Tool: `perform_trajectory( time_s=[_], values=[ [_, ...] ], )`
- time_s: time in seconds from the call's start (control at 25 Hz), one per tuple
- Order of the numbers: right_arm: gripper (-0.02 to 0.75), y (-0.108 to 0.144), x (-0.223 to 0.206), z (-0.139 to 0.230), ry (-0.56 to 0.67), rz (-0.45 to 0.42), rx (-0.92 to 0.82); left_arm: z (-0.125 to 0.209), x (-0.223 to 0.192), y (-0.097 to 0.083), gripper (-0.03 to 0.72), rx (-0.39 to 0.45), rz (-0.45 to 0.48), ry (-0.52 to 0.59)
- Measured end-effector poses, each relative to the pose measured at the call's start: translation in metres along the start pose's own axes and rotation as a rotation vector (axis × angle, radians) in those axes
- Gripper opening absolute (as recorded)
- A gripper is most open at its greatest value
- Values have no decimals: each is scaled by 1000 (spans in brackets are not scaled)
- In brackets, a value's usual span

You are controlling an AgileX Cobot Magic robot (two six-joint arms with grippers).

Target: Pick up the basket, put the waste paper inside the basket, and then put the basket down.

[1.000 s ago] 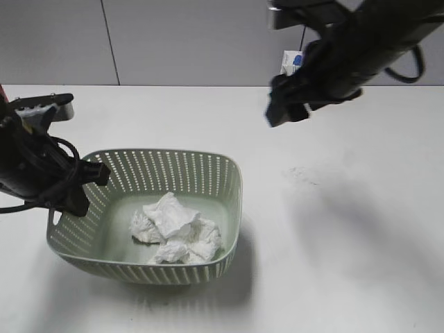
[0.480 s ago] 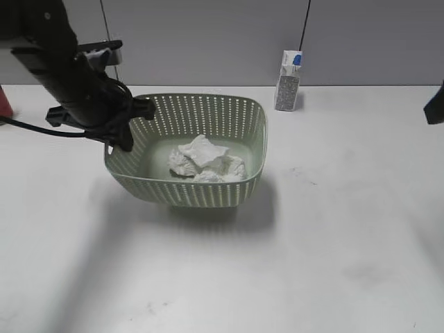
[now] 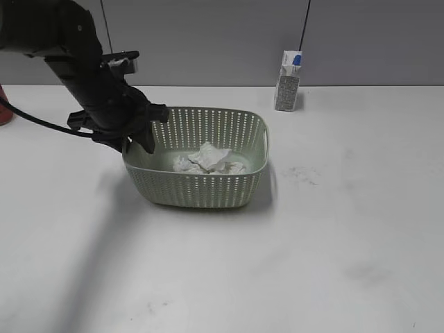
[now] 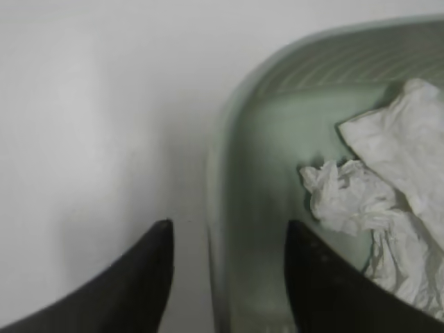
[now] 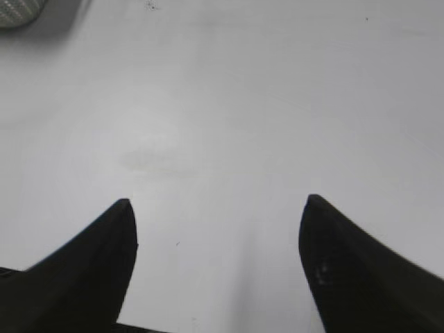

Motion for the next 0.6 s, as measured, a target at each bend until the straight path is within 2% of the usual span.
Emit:
perform_trajectory(
  time_s=[0.12,0.24,0.36,0.6],
  values=[
    [579,11,14,25,-59,17,7,0,1,3,524,9,-7,18],
    [579,20,25,47,-116,35,-1,1,4,10,636,22,-21,49],
    [579,26,38,57,-200,59,-27,-1,17,16,662,36,-23,55],
    [579,32,53,73,-306,96,-61,-13,58,36,666,45,-16,14]
  ],
)
Point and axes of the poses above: a point on each arm's last joint axis where the gripper is mounted, x pointing back along that axis away from the gripper, y along the wrist's bending axis when the last joint is at zero, z = x × y, the point moved 3 cm from there along -x, pointing out along that axis toward the gripper, and after that the axes turned 14 degrees about x, right-handed, at the moved point
